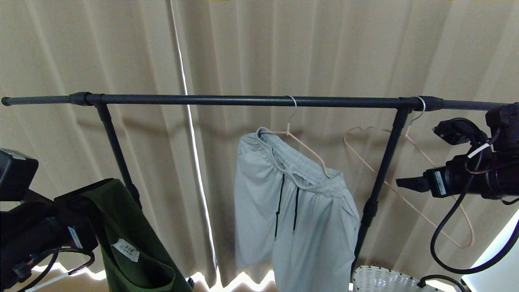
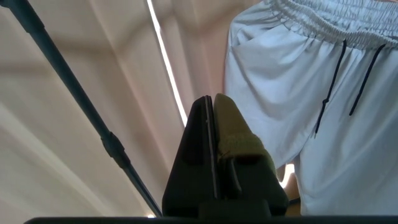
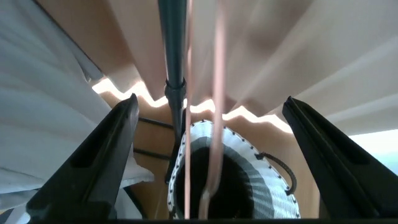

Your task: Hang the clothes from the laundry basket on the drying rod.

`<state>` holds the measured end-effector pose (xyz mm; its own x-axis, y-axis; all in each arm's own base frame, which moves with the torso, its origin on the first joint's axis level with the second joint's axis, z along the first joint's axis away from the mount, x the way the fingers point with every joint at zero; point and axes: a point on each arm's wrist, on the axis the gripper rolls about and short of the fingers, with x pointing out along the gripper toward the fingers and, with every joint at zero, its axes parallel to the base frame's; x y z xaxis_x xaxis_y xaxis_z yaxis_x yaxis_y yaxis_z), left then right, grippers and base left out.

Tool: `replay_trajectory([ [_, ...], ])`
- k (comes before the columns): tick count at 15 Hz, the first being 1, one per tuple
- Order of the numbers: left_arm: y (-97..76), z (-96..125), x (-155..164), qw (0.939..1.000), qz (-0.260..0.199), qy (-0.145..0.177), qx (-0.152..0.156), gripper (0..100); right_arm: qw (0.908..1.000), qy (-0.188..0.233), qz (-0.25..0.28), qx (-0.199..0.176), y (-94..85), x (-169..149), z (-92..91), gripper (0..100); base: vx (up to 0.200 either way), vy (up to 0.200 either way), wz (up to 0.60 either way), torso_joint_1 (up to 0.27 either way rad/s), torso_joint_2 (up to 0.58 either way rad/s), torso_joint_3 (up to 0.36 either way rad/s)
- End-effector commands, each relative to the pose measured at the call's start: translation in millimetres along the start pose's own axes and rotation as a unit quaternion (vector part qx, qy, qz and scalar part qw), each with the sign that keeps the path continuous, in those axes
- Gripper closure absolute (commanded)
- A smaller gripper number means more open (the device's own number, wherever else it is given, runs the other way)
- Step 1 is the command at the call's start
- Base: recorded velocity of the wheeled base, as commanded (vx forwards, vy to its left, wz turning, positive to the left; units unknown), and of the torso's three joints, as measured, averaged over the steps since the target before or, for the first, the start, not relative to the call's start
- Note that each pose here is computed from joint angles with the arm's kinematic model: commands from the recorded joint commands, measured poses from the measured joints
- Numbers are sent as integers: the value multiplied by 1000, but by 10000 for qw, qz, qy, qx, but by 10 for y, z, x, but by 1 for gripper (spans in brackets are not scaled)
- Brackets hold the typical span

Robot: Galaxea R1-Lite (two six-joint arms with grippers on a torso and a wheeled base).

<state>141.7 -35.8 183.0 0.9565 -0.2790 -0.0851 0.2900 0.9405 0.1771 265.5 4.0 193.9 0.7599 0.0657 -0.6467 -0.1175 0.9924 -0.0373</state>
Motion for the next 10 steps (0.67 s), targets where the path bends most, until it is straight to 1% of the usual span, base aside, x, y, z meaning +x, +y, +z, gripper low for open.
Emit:
replay_trajectory([
  [1, -1, -3, -1, 10000, -1, 3, 1, 100, 10000, 35, 7, 0, 3, 15, -14, 0, 0, 0, 0, 0, 0, 0],
  [2, -1, -3, -1, 10000, -1, 3, 1, 100, 10000, 50, 9, 1, 3, 18, -22, 100, 0, 0, 0, 0, 0, 0],
  [7, 0, -1, -4, 10000, 0, -5, 1, 100, 10000, 28, 1, 12, 1, -8, -28, 100, 0, 0, 0, 0, 0, 0],
  [10, 0, 1, -7, 10000, 1, -12, 2, 100, 10000, -63, -32, 27, -7, -107, -44, 100, 0, 0, 0, 0, 0, 0],
])
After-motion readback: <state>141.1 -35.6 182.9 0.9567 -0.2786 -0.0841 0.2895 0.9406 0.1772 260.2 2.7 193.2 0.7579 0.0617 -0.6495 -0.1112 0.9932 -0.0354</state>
